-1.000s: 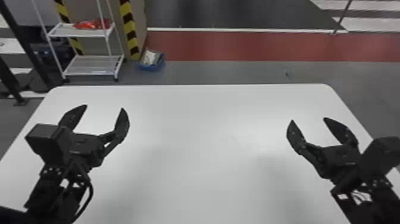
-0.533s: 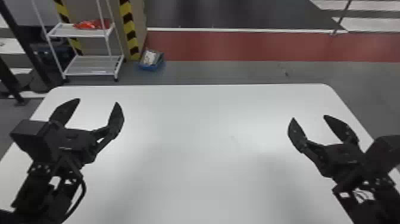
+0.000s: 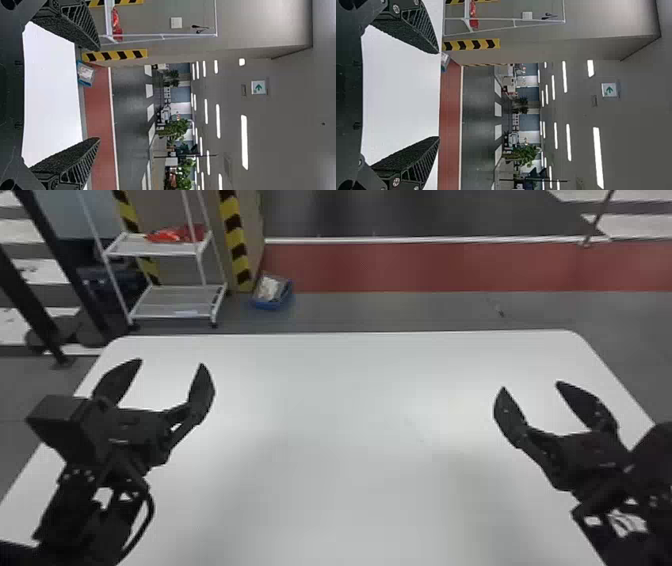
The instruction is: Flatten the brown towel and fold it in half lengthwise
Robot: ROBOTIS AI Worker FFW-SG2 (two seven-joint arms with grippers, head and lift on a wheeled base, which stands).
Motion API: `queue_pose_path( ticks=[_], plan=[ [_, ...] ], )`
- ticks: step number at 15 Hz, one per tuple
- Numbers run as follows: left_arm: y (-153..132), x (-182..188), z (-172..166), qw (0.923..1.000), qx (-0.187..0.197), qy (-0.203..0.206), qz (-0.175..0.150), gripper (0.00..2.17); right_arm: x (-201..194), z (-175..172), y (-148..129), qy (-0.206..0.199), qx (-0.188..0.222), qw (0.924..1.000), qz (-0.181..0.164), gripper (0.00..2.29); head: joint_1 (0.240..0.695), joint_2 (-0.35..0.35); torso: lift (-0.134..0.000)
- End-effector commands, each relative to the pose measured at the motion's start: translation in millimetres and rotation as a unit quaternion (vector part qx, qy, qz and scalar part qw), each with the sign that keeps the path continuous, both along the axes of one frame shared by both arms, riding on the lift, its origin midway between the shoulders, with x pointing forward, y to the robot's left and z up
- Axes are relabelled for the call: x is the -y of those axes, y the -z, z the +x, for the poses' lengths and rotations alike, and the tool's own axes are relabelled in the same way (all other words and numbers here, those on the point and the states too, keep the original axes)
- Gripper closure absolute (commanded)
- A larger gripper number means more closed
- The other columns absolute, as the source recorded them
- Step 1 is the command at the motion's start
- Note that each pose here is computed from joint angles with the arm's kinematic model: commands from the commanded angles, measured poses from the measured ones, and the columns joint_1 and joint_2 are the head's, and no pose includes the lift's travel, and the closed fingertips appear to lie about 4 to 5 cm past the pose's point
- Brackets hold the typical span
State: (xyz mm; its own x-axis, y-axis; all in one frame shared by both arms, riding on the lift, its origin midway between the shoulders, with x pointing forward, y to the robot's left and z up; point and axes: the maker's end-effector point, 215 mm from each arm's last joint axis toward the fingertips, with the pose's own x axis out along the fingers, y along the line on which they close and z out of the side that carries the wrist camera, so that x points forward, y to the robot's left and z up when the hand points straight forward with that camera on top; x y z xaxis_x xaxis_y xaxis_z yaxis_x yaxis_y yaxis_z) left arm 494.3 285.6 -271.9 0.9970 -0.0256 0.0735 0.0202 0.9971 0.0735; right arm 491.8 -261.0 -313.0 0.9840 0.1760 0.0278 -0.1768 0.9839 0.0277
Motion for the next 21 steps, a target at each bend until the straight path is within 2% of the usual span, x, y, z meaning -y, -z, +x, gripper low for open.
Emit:
queue_pose_path(
  ticks=[1, 21],
  plan=[
    [3, 3, -2, 1.0000, -0.001, 0.002, -0.001, 0.09, -2, -3, 0, -0.001, 0.001, 1.0000, 0.002, 0.12, 0.695, 0.028, -0.128],
    [-11, 10, 4, 0.9998, 0.019, 0.009, -0.001, 0.08, -3, -6, -14, 0.005, 0.012, 0.9999, -0.004, 0.12, 0.695, 0.026, -0.128]
  ],
)
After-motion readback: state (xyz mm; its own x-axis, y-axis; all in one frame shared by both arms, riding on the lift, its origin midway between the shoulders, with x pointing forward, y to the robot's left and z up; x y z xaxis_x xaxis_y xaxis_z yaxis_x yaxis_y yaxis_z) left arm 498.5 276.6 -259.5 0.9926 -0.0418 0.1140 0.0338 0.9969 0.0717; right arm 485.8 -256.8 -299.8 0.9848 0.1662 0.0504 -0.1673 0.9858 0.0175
